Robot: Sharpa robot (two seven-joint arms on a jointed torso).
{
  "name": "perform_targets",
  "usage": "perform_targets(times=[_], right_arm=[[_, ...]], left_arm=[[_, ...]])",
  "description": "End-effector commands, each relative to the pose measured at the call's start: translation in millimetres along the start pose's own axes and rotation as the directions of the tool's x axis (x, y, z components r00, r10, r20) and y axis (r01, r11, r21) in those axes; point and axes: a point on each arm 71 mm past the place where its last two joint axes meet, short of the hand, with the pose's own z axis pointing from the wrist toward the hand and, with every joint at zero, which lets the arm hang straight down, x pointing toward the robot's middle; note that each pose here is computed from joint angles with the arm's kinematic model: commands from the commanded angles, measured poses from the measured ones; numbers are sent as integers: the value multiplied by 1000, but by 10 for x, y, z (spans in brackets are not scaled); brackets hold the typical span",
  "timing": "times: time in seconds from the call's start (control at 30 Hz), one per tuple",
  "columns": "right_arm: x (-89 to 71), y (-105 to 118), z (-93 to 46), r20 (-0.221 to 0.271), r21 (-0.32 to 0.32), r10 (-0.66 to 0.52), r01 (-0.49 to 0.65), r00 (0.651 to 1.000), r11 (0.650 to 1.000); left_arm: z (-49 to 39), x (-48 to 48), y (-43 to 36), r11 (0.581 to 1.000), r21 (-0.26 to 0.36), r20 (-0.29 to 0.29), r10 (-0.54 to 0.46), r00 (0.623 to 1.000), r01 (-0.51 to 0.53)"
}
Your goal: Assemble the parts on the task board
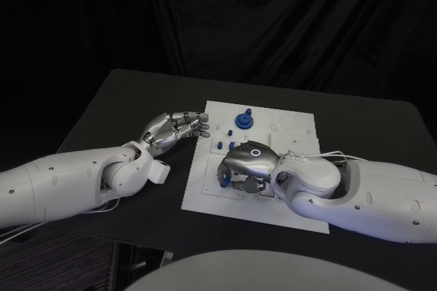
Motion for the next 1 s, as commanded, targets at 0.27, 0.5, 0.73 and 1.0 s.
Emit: perform_targets(times=[0.27,0.5,0.73,1.0], right_arm=[[43,2,-41,-26,25,-2,3,1000,1000],[57,-6,-43,-49,40,-5,7,999,999],[67,-11,-14,-58,46,-8,11,998,999],[66,6,19,-56,38,-10,12,998,999]], left_arm=[[-9,14,-32,998,62,-11,-15,1000,15],[-10,16,-25,998,57,-11,-16,1000,16],[-9,19,-19,998,53,-11,-16,1000,17],[-5,24,-14,999,49,-13,-17,1000,18]])
